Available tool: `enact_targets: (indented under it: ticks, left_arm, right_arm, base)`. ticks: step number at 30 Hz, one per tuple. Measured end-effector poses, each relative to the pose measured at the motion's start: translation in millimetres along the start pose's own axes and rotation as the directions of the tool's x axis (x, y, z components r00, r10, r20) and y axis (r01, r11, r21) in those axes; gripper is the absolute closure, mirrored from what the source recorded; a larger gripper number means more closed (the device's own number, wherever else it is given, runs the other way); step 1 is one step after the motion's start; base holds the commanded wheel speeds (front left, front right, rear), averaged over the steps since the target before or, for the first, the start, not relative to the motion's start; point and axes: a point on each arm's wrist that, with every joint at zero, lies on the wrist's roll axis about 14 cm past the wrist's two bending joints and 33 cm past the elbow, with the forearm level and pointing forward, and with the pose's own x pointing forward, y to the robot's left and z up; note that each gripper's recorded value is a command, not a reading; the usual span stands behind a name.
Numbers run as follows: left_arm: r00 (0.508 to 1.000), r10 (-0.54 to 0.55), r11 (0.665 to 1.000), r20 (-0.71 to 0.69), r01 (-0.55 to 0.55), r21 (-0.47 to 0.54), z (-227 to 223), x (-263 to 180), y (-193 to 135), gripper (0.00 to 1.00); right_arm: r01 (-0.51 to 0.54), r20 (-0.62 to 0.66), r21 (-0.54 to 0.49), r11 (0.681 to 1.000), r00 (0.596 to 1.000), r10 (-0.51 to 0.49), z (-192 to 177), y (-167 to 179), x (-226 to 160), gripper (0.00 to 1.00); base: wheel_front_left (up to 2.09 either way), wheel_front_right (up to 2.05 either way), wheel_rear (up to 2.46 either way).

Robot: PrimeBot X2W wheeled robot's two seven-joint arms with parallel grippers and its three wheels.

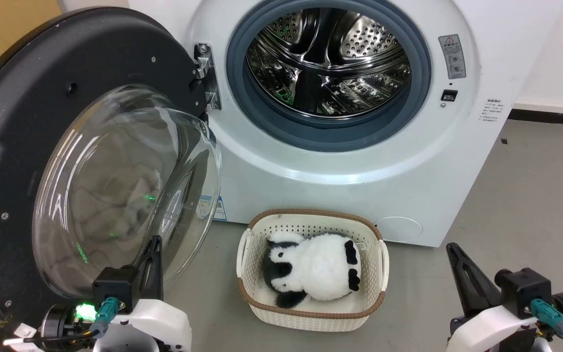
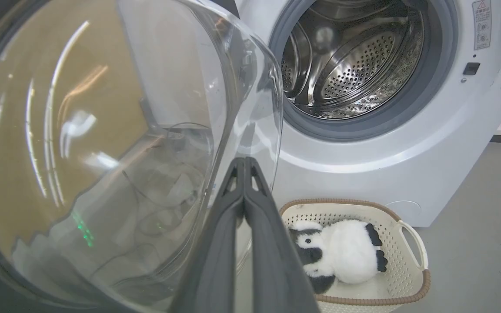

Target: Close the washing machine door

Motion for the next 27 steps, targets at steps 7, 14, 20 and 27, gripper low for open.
enact_targets:
  ticks: [7, 14, 20, 27]
  left_arm:
    - [1.0, 0.0, 1.0, 0.0, 0.0, 0.0, -0.1, 0.0, 0.0, 0.0]
    - [1.0, 0.003, 1.0, 0.0, -0.003, 0.0, -0.4, 0.2, -0.8, 0.0]
    - [1.0, 0.007, 1.0, 0.012, -0.007, 0.0, 1.0, 0.2, -2.3, 0.72]
    - [1.0, 0.007, 1.0, 0.029, -0.007, 0.0, 4.0, 0.1, -3.6, 1.0]
  right_arm:
    - [0.0, -0.001, 0.001, 1.0, 1.0, 0.0, -0.4, 0.0, -0.1, 0.0]
    - [0.006, 0.001, 0.002, 1.0, 1.0, -0.006, -0.5, -2.1, -0.2, 0.0]
    - [0.017, 0.012, 0.012, 1.0, 1.0, -0.018, 0.9, -6.0, -0.4, 0.0]
    - [0.025, 0.026, 0.022, 0.999, 0.999, -0.025, 2.4, -8.9, 0.7, 0.0]
  base:
    - [0.0, 0.0, 0.0]
    - [0.0, 0.0, 0.0]
    - [0.0, 0.0, 0.0]
    - [0.0, 0.0, 0.0]
